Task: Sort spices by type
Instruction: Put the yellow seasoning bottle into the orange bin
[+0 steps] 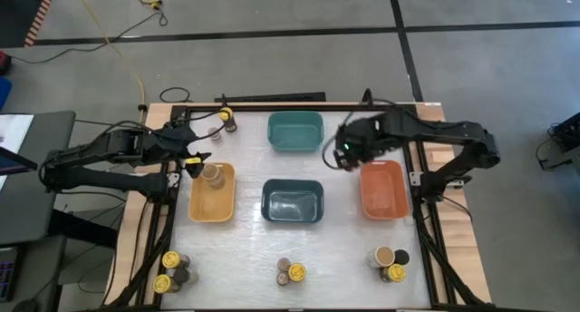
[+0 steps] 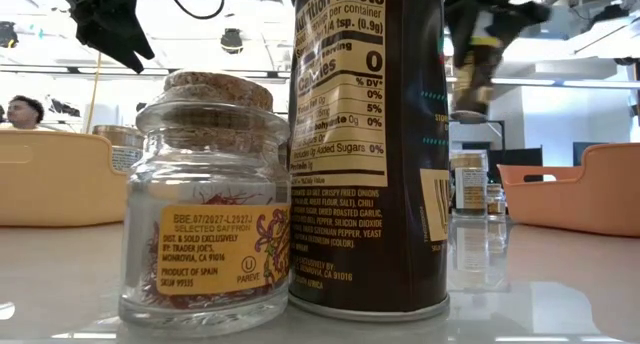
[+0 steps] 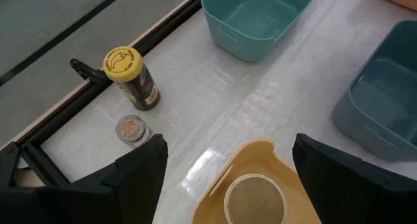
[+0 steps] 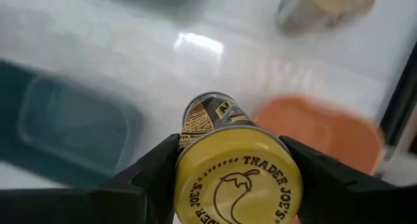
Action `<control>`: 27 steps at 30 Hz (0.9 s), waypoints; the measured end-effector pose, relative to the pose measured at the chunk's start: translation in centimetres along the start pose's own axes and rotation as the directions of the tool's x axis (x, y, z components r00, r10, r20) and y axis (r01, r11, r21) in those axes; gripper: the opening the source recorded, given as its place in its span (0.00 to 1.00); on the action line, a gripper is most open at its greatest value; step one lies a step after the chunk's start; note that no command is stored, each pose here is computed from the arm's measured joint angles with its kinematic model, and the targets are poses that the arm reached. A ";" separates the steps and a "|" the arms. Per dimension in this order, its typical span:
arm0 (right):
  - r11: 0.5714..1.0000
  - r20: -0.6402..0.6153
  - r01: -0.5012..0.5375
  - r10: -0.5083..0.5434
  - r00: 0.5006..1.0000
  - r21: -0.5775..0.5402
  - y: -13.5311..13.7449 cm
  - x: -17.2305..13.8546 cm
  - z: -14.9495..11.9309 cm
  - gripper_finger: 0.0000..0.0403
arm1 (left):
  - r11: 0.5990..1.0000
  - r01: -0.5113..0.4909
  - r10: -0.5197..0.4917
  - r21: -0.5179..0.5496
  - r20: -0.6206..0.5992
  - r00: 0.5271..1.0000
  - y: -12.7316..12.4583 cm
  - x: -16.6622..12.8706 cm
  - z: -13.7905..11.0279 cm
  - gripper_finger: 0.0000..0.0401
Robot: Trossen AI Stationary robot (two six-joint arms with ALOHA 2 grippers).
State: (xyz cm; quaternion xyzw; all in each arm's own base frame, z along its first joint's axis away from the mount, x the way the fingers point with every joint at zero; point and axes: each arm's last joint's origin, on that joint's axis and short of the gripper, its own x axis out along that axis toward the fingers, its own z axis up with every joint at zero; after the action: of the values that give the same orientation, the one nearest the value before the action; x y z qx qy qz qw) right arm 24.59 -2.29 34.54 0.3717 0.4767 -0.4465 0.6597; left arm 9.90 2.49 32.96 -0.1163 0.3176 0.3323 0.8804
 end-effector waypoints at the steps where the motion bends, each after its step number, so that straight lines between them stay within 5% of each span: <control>1: 1.000 -0.002 -0.004 0.004 1.000 0.014 -0.3 0.0 -0.6 0.63 | 1.000 0.000 0.000 0.000 0.000 1.000 0.0 0.0 0.0 0.79; 14: 0.963 -0.098 0.083 -0.060 0.993 0.258 -7.7 4.3 -5.5 0.63 | 1.000 0.000 0.000 -0.003 0.000 1.000 0.0 0.0 0.0 0.79; 27: 0.932 -0.159 0.180 -0.135 0.978 0.315 -10.8 8.9 -5.0 0.63 | 1.000 0.000 0.000 -0.026 0.001 1.000 0.0 0.0 0.0 0.79</control>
State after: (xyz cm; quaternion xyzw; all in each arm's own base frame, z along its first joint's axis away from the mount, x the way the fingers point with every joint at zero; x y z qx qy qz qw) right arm 14.18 -3.31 23.89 0.4662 0.4675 -0.5448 0.5170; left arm 9.90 2.49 32.96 -0.1278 0.3129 0.3363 0.8790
